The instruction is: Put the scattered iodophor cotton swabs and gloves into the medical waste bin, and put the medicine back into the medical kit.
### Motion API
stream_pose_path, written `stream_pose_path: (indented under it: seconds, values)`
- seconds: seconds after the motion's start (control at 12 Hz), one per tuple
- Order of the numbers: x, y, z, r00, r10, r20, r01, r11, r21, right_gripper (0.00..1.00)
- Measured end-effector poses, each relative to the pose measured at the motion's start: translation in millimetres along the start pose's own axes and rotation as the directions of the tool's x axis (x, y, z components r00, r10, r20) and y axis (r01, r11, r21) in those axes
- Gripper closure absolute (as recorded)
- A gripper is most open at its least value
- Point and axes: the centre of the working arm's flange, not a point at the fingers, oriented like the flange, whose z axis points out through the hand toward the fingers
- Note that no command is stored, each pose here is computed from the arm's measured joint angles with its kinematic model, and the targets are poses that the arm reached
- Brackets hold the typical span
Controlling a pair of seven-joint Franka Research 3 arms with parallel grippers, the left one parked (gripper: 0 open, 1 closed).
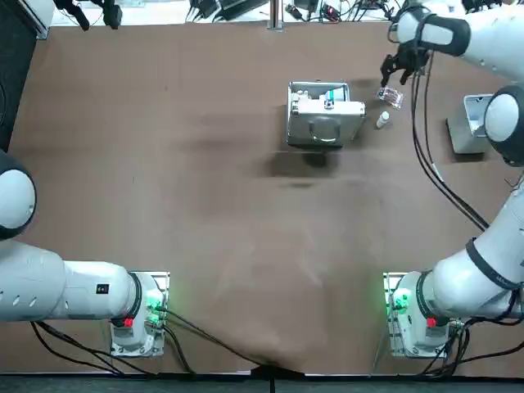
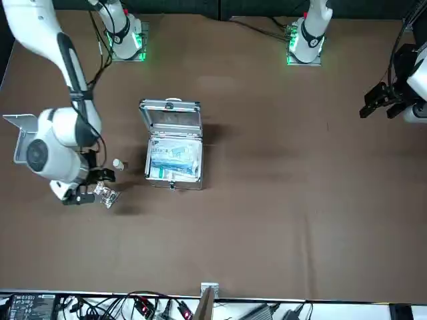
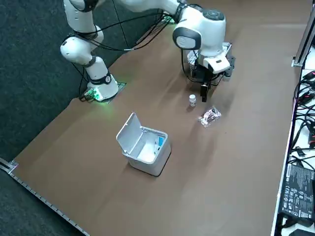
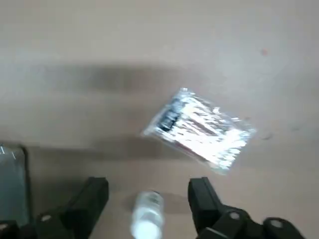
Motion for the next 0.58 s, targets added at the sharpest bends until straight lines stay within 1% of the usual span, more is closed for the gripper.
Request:
stream_pose_path:
  seconds: [0.17,0.25,0.33,0.5,0.58]
  values:
    - [2,-19,19,0.993,0.118,-0.008,-0.118,0.993,0.003,0.04]
    - [3,-23,27,0.986,0.167,-0.012,-0.167,0.986,0.005,0.08]
    - [5,-25,35,0.978,0.209,-0.015,-0.209,0.978,0.008,0.09]
    - [6,-25,47,0.963,0.267,-0.022,-0.267,0.964,0.010,0.08]
    - [7,-25,51,0.960,0.279,-0.029,-0.280,0.960,0.003,0.10]
